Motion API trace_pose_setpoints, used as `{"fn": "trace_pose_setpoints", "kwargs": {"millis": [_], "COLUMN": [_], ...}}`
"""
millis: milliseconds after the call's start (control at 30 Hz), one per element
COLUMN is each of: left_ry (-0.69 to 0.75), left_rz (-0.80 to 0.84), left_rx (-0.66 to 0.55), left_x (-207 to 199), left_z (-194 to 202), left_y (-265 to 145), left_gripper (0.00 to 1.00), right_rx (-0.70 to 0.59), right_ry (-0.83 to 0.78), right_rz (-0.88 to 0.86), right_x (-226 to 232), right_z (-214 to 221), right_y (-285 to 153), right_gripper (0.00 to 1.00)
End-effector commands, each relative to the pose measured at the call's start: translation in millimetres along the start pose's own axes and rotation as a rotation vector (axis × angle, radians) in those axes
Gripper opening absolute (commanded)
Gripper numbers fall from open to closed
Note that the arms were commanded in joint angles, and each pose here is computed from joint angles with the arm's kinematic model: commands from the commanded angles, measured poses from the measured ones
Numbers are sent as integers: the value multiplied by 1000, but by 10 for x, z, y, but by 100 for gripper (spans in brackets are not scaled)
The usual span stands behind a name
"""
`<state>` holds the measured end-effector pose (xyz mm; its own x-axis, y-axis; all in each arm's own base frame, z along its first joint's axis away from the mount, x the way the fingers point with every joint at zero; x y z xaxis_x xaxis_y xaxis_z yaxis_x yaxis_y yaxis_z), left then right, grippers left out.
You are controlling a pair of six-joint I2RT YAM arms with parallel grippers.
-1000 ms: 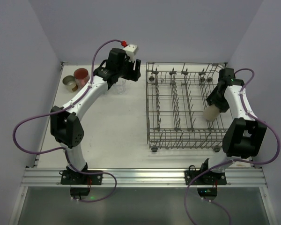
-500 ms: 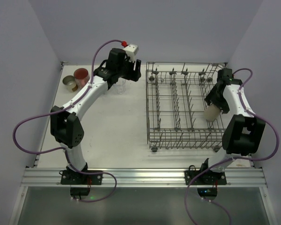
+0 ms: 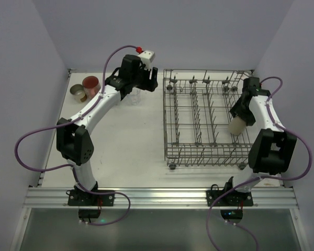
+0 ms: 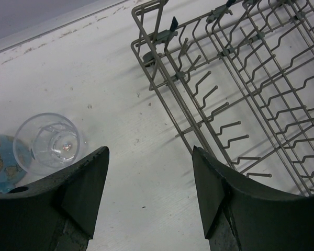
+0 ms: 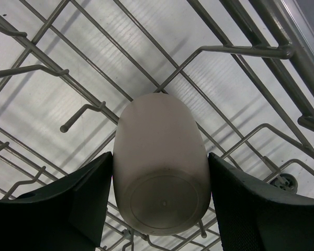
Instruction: Unload the cups from the dish rack
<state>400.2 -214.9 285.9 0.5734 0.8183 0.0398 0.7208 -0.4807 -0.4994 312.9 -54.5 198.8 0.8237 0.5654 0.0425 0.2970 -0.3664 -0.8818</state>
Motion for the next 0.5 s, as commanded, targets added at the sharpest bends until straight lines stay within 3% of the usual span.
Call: {"fn": "trace_pose_setpoints", "kwargs": {"millis": [0,233,467], "left_ry": [8,-17,-71], "left_rz": [8,59,283], "left_rx": [-88,-147,-288], "left_x": [-30,-97,-320], "left_z": [-200,-316,-496], "left_y": [-167,-280,-486], "left_gripper": [69,71,72], "right_rx": [-25,-97,-154], "right_ry": [7,47,80], "right_rz": [-3,-95,-233], "right_x": [-69,-92,-105], "right_z": [-27,-188,-359], "right_y": [-111,-560,-1112], "right_gripper": [0,0,0]}}
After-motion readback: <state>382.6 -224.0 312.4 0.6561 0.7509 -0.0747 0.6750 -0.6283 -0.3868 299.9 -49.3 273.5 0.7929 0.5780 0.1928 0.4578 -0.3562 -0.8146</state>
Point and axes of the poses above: each gripper's point midway between its finger pads, its own y axis out along the fingers, its own x axis along the line the jaws close on, z = x × y, the point moved 9 cm from there along -y, back along the fingers, and after that the axes turned 12 degrees about y, right-handed, at the moved point
